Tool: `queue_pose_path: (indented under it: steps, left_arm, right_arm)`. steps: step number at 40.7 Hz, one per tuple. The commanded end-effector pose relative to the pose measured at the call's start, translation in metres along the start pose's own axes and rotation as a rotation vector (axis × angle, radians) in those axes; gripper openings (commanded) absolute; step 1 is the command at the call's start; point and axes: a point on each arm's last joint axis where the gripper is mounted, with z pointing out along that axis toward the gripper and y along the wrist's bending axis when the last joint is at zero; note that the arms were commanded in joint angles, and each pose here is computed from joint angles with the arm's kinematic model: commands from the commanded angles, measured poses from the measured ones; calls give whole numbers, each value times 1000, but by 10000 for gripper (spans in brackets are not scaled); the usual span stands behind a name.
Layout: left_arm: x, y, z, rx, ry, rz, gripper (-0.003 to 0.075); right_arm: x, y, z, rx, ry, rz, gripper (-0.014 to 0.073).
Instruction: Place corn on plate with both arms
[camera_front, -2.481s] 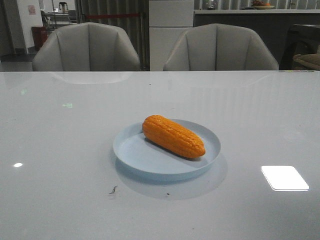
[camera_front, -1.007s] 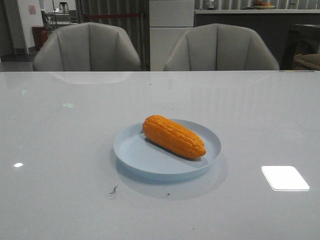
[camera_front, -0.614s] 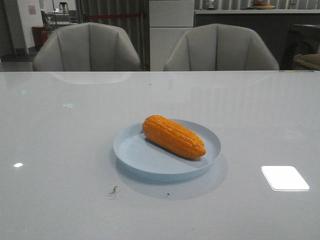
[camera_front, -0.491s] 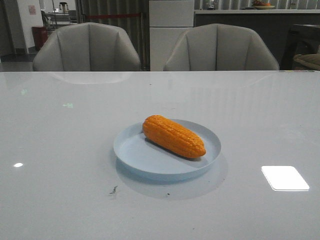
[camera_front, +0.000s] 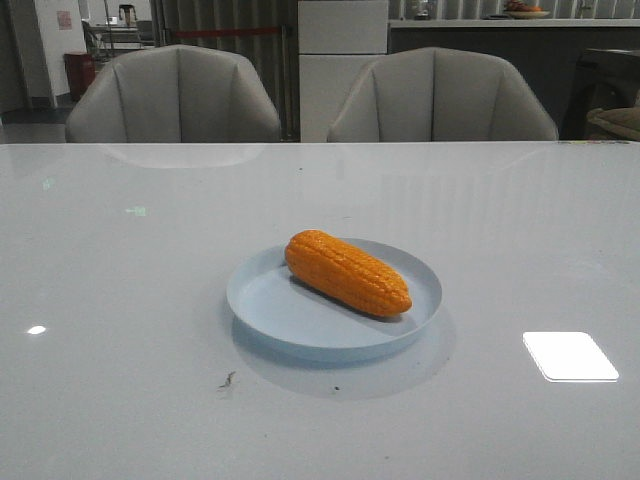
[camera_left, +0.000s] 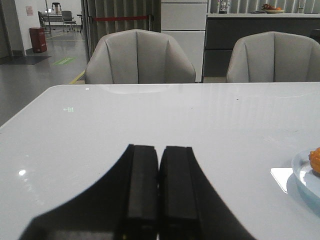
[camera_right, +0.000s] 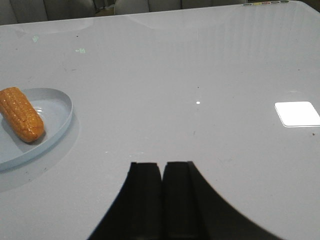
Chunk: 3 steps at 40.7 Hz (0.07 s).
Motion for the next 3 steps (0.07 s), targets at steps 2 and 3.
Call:
queue_pose_path:
  steps: [2,3]
  left_arm:
    - [3,0,0,-8,-70,-11,95]
    - [3,0,0,-8,-70,-11,95]
  right_arm:
    - [-14,1,-4,0,-121,3,57]
    - [-14,1,-4,0,-121,3,57]
